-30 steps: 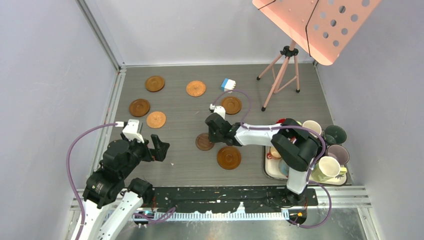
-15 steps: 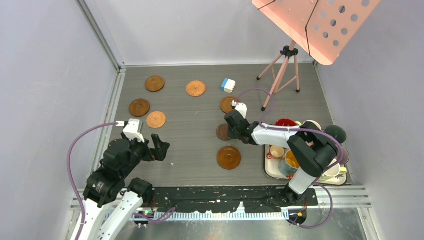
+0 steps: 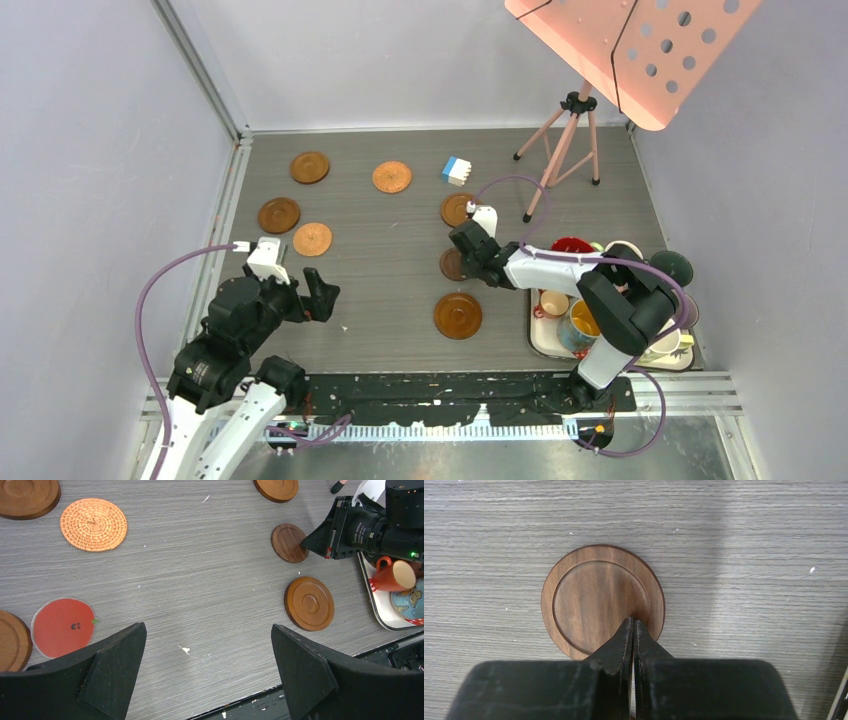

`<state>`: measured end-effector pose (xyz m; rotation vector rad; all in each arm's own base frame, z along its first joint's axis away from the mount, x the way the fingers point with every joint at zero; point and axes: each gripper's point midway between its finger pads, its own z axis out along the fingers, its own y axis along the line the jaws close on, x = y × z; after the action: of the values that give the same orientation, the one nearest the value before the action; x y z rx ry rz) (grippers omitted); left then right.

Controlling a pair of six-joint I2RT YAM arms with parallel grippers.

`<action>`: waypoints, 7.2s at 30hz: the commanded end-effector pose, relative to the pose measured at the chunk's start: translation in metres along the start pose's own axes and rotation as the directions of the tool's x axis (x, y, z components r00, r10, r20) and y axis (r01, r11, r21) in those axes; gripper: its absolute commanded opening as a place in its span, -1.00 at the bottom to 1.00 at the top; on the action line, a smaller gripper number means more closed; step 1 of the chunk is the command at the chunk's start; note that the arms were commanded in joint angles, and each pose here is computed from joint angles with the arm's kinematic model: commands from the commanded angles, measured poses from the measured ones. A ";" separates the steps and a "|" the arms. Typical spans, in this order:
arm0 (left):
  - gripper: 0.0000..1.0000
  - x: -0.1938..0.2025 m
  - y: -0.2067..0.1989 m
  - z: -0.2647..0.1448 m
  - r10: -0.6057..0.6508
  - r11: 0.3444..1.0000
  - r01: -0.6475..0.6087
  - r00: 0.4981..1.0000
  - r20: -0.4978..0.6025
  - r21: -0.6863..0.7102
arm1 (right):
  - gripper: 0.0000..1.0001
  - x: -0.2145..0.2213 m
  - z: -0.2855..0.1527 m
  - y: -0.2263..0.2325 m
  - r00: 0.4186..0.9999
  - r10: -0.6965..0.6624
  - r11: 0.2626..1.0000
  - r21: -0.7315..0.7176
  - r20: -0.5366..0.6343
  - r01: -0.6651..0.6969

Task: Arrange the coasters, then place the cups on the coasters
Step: Move the coaster to the center of the board.

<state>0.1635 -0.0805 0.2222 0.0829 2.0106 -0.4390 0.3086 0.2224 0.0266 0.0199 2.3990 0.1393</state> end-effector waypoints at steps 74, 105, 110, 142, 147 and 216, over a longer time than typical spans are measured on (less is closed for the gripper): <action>0.99 -0.003 0.001 0.001 -0.003 1.000 0.003 1.000 0.013 -0.009 | -0.89 -0.091 0.102 0.133 0.985 0.169 0.957 -0.232 -0.047 -0.175; 0.99 -0.001 0.005 0.005 -0.005 0.999 0.005 1.000 -0.009 -0.036 | 0.47 -0.102 -0.023 0.049 0.996 -0.044 0.988 -0.144 0.083 0.055; 0.99 -0.001 0.006 0.004 -0.006 0.999 0.006 1.000 -0.004 -0.037 | 0.66 -0.074 -0.026 0.029 0.997 -0.071 0.991 -0.114 0.028 0.074; 0.99 -0.001 0.001 0.004 -0.003 1.000 0.003 1.000 -0.005 -0.012 | 0.69 -0.010 -0.001 0.026 0.995 -0.036 0.982 -0.191 -0.098 0.017; 0.99 -0.001 0.001 0.004 -0.003 1.000 0.003 1.000 -0.005 -0.014 | 0.66 -0.012 0.001 0.037 0.994 -0.040 0.975 -0.221 -0.100 0.017; 0.99 -0.020 0.057 0.054 -0.207 0.874 0.206 0.977 0.047 -0.440 | -0.11 0.087 -0.085 0.023 0.946 -0.272 0.933 -0.290 -0.176 0.214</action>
<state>0.2143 -0.0483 0.1778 -0.3173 2.1881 -0.1119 0.1861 0.2466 0.0240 -0.4469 2.5808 0.3738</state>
